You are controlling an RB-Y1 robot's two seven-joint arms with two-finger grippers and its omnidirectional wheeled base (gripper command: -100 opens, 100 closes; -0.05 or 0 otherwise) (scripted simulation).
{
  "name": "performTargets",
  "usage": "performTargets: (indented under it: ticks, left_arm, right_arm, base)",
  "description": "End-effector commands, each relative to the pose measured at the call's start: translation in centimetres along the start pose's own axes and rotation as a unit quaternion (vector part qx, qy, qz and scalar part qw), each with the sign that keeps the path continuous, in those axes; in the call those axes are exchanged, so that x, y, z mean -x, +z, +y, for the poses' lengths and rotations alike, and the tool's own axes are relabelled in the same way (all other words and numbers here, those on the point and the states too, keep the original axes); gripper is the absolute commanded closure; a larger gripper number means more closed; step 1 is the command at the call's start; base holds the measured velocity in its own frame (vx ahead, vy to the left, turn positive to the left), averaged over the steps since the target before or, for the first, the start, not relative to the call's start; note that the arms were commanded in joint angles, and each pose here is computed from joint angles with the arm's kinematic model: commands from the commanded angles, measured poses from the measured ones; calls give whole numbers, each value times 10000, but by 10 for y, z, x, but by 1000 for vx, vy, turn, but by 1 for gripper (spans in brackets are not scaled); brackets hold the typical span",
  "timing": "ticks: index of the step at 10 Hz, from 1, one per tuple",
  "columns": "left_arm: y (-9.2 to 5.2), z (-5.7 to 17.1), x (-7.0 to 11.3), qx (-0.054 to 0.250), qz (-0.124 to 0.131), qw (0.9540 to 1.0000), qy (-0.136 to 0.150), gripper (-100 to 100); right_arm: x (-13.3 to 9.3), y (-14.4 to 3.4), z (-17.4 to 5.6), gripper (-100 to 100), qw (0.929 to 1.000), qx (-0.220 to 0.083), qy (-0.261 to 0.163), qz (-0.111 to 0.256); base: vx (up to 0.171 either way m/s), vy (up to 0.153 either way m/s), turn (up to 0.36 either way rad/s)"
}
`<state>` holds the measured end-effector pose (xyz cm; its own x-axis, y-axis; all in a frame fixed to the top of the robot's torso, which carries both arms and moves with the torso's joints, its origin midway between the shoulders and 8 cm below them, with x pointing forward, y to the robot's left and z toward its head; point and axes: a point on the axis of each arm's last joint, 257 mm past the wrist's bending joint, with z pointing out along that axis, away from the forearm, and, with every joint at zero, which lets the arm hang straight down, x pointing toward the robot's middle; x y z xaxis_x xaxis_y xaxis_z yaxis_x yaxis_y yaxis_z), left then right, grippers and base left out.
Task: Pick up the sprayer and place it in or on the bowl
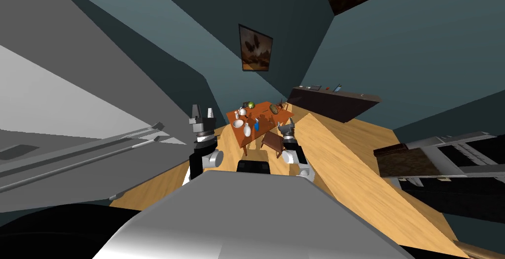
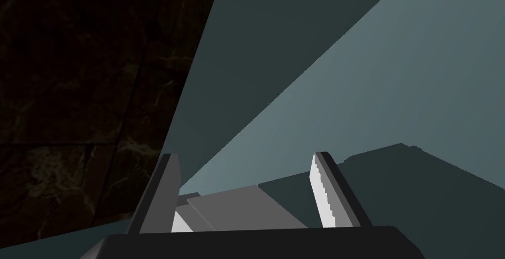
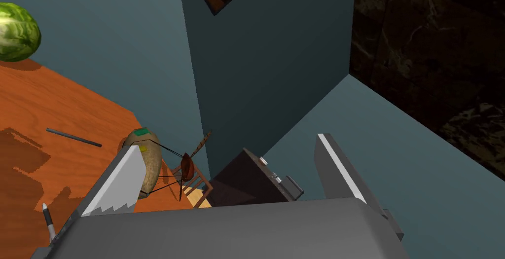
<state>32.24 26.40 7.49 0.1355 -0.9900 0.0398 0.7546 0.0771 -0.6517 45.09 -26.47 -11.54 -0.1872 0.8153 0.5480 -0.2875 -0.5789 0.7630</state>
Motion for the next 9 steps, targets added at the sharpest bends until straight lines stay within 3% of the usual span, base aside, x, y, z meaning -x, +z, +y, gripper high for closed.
performTargets:
  ticks: [1, 3, 4, 6, 9]
  left_arm:
    - [0, 0, 0, 0, 0, 10000, 0, 0]
    - [0, 0, 0, 0, 0, 10000, -1, 0]
    - [0, 0, 0, 0, 0, 10000, 0, 0]
    - [0, 0, 0, 0, 0, 10000, 0, 0]
    - [0, 0, 0, 0, 0, 10000, 0, 0]
  right_arm:
    - [13, 1, -18, -100, 9992, -206, 322, -143]
    - [28, 5, -47, -100, 9948, -502, 816, -352]
    - [32, 3, -51, -100, 9945, -539, 810, -393]
    - [47, 5, -81, -100, 9864, -847, 1254, -641]
    - [60, 3, -100, -100, 9805, -1042, 1446, -829]
  base:
    - [-8, -26, 75]
    - [-9, -42, 173]
    - [-1, -39, 32]
    - [2, -32, 123]
    - [-3, -29, 85]
